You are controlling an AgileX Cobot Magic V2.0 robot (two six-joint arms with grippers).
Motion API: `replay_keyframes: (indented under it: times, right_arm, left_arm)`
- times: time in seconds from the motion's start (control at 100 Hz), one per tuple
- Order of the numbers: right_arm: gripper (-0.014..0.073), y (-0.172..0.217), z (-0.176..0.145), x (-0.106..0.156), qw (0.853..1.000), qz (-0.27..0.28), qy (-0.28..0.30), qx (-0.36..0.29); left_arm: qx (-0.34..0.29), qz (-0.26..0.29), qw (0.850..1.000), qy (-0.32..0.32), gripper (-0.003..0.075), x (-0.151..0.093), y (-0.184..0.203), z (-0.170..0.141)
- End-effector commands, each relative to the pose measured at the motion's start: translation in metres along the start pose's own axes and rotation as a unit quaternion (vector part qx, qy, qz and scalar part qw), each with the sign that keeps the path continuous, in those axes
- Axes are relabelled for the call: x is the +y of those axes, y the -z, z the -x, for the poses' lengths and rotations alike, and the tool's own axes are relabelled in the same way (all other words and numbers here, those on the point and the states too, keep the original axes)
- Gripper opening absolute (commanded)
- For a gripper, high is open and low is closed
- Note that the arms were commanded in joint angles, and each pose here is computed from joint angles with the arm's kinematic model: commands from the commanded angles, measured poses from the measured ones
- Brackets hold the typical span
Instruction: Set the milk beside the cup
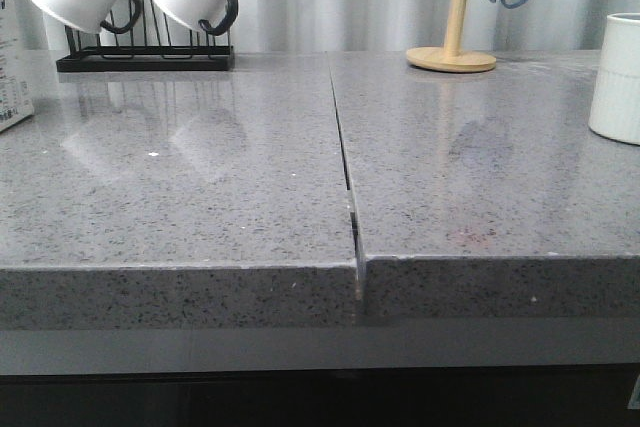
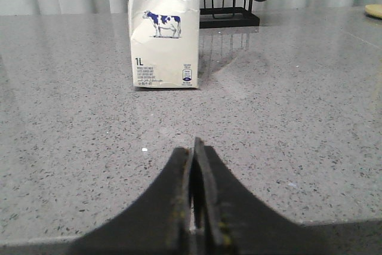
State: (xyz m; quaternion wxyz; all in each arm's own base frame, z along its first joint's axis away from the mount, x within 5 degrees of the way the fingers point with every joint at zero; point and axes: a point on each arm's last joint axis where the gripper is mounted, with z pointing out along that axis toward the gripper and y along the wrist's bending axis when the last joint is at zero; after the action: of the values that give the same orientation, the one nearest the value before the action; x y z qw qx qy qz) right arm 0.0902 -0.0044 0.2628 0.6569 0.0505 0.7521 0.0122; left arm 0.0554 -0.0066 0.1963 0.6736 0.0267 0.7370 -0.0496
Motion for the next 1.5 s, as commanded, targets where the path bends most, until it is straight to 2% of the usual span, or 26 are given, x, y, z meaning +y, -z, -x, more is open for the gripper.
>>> replay_keyframes:
  times: [0.0,0.13,0.21,0.51,0.85,1.31,1.4,1.49]
  right_arm:
    - [0.0015,-0.01,0.022,0.001,0.998,-0.001,0.006,-0.059]
    - [0.0244,-0.031,0.019,0.0,0.999,-0.003,0.006,-0.044]
    - [0.0311,-0.046,0.016,0.0,0.999,-0.004,0.006,-0.036]
    - [0.0309,-0.093,0.004,-0.018,0.998,-0.051,-0.004,-0.047]
    - [0.0309,-0.146,-0.001,-0.026,0.998,-0.06,-0.004,-0.022]
    - [0.0307,-0.198,-0.007,-0.035,0.997,-0.072,-0.012,-0.015]
    - [0.0259,-0.209,-0.008,-0.036,0.997,-0.072,-0.012,-0.011]
    - [0.0136,-0.217,-0.009,-0.037,0.997,-0.072,-0.012,-0.008]
  left_arm:
    - [-0.036,0.003,0.999,0.009,-0.002,0.001,0.0,-0.005]
    - [-0.036,0.003,0.999,0.009,-0.0021,0.001,0.0,-0.005]
    - [-0.036,0.003,0.999,0.009,-0.0021,0.001,0.0,-0.005]
    - [-0.036,0.003,0.999,0.009,-0.0021,0.001,0.0,-0.005]
    - [-0.036,0.003,0.999,0.009,-0.0021,0.001,0.0,-0.005]
    - [-0.036,0.003,0.999,0.009,-0.002,0.001,0.0,-0.005]
    - [-0.036,0.003,0.999,0.009,-0.0021,0.001,0.0,-0.005]
    - [-0.036,0.003,0.999,0.009,-0.0021,0.001,0.0,-0.005]
